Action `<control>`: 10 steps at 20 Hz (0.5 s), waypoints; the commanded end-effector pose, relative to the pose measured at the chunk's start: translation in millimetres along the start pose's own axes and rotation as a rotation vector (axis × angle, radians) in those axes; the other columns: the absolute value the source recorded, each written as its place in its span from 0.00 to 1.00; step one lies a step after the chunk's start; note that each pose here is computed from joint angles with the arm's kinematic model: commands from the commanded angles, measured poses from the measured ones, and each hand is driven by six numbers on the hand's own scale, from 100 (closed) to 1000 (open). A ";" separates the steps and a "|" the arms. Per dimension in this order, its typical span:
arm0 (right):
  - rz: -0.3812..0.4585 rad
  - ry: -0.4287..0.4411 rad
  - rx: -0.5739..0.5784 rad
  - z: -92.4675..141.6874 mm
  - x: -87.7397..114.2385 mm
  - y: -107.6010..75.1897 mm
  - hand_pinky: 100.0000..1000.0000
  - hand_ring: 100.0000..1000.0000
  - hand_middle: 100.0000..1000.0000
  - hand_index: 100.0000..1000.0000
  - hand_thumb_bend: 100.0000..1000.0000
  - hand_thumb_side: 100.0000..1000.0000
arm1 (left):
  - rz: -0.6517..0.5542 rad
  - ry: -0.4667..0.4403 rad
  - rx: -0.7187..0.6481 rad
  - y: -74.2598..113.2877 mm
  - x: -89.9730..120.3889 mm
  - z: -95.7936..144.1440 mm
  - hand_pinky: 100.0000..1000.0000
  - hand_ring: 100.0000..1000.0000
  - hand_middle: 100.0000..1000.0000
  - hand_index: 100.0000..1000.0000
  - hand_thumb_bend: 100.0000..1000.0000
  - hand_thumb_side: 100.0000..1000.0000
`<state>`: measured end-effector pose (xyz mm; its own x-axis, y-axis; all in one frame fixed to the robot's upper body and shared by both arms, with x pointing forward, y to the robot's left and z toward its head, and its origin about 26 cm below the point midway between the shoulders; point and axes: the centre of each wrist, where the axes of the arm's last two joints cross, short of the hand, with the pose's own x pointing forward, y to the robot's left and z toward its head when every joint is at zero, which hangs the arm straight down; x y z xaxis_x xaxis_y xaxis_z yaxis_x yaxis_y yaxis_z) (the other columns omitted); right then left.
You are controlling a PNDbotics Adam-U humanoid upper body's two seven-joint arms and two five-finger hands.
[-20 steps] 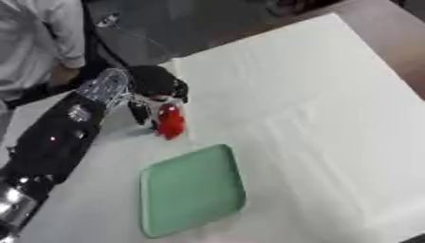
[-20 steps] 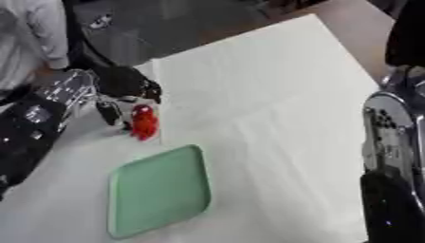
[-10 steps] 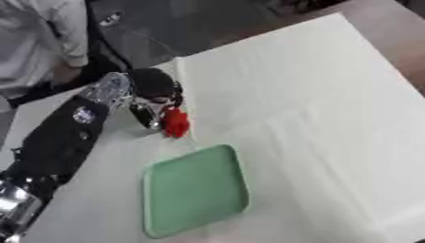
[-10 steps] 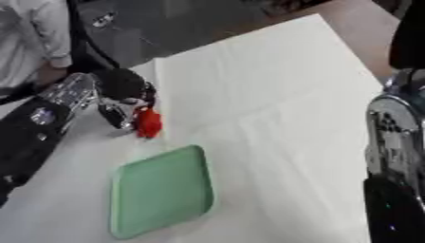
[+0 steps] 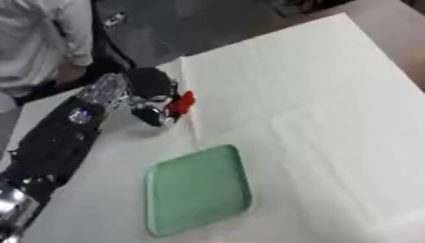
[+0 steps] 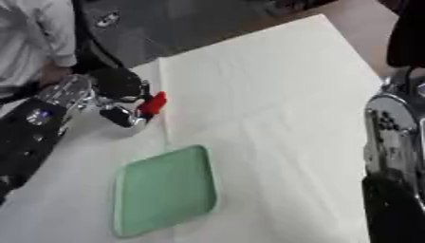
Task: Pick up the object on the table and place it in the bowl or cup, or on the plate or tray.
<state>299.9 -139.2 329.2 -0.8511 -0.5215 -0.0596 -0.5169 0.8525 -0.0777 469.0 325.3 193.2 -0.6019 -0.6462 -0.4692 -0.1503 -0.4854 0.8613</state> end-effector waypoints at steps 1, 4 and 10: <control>0.017 -0.012 0.017 -3.1 3.8 -3.4 0.15 0.29 0.34 0.43 0.00 0.39 | -0.024 0.045 0.055 23.0 -14.0 21.1 0.00 0.00 0.15 0.34 0.00 0.66; 0.029 -0.005 0.020 -1.5 4.6 -6.0 0.15 0.29 0.34 0.43 0.00 0.39 | 0.002 0.030 0.113 39.0 -7.2 29.1 0.00 0.00 0.13 0.33 0.00 0.65; 0.047 0.004 0.022 0.9 5.8 -10.1 0.15 0.29 0.34 0.43 0.00 0.39 | 0.060 0.010 0.222 73.0 15.7 43.2 0.00 0.00 0.11 0.32 0.00 0.64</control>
<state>302.7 -148.6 324.3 -0.8723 -0.4871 -0.0431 -0.4825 0.8716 -0.0861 423.3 302.1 235.2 -0.6243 -0.6761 -0.3914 -0.2447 -0.3065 0.9199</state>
